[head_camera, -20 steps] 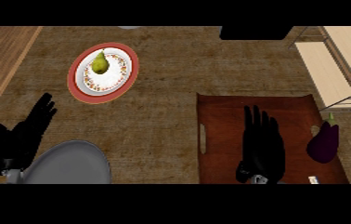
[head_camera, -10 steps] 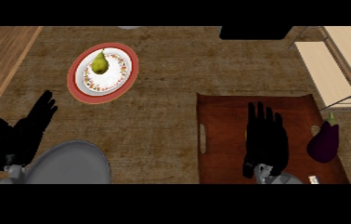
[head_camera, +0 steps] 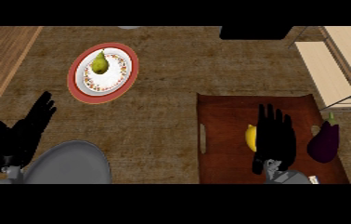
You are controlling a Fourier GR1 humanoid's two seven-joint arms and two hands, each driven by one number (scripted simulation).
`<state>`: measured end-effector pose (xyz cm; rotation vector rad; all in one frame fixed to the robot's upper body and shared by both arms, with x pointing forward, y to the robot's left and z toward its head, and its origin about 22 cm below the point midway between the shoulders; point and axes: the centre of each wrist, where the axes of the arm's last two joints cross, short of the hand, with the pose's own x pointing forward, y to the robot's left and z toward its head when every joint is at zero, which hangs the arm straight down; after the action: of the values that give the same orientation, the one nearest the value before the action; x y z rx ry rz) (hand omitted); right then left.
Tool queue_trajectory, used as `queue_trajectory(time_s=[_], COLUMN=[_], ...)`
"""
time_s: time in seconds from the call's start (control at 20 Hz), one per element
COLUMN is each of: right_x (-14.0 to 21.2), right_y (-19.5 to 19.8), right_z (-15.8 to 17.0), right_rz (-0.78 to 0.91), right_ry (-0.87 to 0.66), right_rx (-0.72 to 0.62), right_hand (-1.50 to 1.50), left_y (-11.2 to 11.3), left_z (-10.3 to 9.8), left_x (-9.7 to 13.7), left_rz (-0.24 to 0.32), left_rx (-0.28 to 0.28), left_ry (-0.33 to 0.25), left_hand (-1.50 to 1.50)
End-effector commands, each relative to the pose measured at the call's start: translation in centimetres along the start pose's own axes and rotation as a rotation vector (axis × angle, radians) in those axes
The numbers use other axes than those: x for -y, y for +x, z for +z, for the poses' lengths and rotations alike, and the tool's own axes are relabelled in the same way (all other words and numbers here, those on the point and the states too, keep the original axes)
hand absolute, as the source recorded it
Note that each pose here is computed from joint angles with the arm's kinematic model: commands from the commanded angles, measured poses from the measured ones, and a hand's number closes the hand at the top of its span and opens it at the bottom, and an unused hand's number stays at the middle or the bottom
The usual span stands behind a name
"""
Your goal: Pick the lemon from the tray and place it in the tiered shelf
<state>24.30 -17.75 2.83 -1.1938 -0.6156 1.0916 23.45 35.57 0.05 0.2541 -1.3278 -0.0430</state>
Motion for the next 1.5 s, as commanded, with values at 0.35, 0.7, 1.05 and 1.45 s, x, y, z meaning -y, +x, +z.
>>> queue_trajectory(time_s=[0.35, 0.7, 1.05, 1.45], right_x=[-1.3, -4.9, -5.1, -0.1], right_y=[-0.7, -0.1, -2.5, -0.4], right_z=[-3.2, -3.8, -3.8, -2.3], right_rz=[-0.017, -0.053, 0.044, 0.006], right_ry=[0.002, 0.036, -0.004, -0.18], right_rx=[0.001, 0.0, 0.065, 0.107], right_hand=[-1.5, 1.5, 1.5, 1.5], left_y=[-0.8, -1.1, -1.4, -0.2], left_z=[0.8, 1.1, 0.5, -0.4], left_x=[0.0, -2.0, 0.4, 2.3], left_rz=[0.002, 0.007, 0.023, 0.006], left_rx=[0.0, 0.003, -0.012, 0.004], left_ry=[0.004, 0.004, 0.022, -0.004], left_hand=[0.0, 0.0, 0.0, 0.0])
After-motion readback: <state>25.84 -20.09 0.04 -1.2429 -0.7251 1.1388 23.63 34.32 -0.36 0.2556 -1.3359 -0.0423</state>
